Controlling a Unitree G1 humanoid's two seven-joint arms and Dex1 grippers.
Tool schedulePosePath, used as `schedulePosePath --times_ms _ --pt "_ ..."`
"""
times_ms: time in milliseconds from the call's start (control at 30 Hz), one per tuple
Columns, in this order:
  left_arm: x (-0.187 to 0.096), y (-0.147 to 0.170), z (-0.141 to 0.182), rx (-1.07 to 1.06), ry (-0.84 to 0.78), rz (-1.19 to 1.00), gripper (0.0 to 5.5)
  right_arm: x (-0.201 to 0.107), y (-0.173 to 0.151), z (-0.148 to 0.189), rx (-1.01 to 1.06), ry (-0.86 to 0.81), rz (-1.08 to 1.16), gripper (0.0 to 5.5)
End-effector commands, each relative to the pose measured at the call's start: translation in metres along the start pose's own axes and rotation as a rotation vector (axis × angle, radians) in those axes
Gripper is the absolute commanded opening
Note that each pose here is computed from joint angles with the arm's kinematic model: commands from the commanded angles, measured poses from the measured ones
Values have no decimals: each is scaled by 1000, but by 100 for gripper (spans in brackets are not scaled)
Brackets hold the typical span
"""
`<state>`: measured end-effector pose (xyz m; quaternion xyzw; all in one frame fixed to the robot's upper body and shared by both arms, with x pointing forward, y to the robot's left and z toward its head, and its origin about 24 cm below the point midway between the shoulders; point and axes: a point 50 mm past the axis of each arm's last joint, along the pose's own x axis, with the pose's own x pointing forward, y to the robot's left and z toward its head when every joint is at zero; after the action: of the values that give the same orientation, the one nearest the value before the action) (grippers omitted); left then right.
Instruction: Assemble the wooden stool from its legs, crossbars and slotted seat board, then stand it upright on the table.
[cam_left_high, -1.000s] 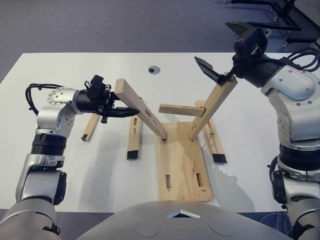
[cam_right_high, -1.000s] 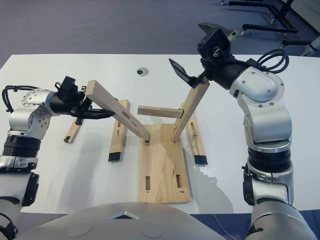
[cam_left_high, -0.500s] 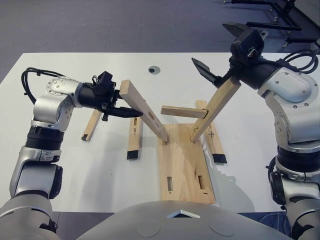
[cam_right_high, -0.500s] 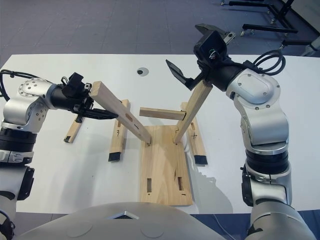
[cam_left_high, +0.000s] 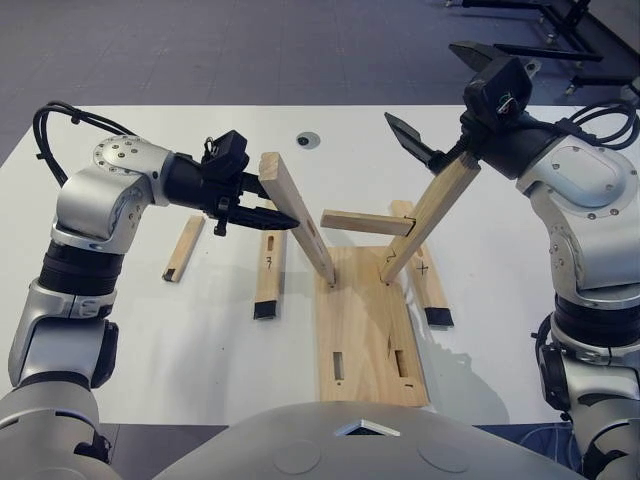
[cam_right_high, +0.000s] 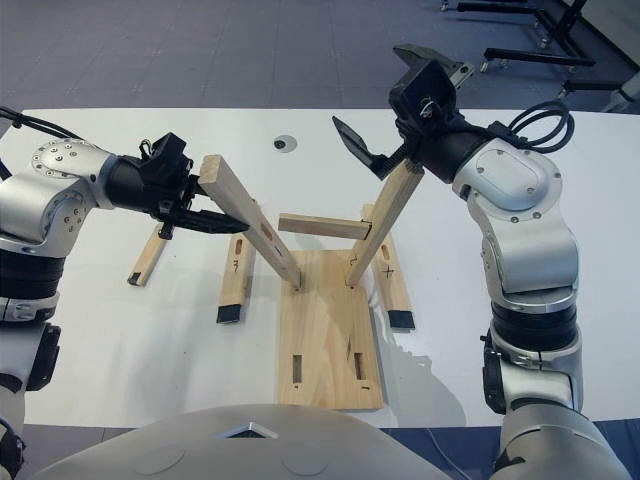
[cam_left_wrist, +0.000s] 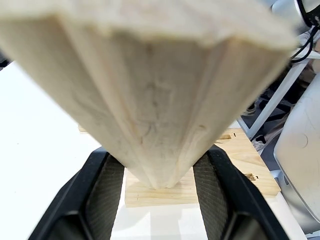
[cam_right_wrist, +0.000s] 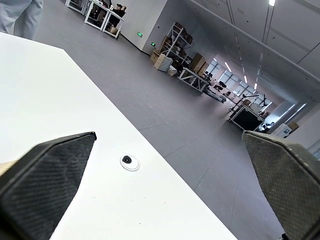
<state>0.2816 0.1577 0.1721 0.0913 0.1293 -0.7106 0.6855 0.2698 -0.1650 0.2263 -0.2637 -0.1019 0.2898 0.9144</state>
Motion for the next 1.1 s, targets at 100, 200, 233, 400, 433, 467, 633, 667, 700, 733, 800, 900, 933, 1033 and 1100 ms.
schedulePosePath --times_ms 100,200,233,400,433,467,633,667,700,733,800,900,933,1033,1100 --pt "-4 3 -10 -36 110 84 202 -3 1 -2 12 14 -8 540" --pt "-4 5 -11 -52 134 83 202 -2 3 -1 16 12 -9 540" --pt "-5 5 -10 -57 139 79 202 -2 3 -1 18 10 -9 540" --pt "-7 11 -4 -79 187 52 202 -1 6 -2 29 4 -11 540" --pt "-7 11 -2 -83 195 49 202 -1 6 -2 30 4 -12 540" --pt "-7 11 -1 -88 207 37 202 -1 7 -2 31 5 -13 540" --pt "-5 16 9 -52 235 32 202 -2 9 -3 35 8 -18 540" --pt "-3 17 13 -34 224 28 202 -2 9 -4 36 9 -18 540" --pt "-2 17 16 -17 214 21 202 -2 9 -4 37 9 -18 540" --pt "0 19 20 -6 200 24 202 -2 10 -4 38 10 -18 540" --pt "5 22 27 24 167 38 202 -2 11 -5 42 12 -17 540" --pt "11 24 34 90 138 63 202 -2 11 -6 45 12 -17 540" --pt "11 24 35 104 141 63 202 -2 11 -6 45 12 -17 540" --pt "10 21 32 116 162 47 202 -3 11 -5 44 12 -20 540" --pt "9 19 28 102 182 35 202 -3 10 -5 45 9 -21 540"
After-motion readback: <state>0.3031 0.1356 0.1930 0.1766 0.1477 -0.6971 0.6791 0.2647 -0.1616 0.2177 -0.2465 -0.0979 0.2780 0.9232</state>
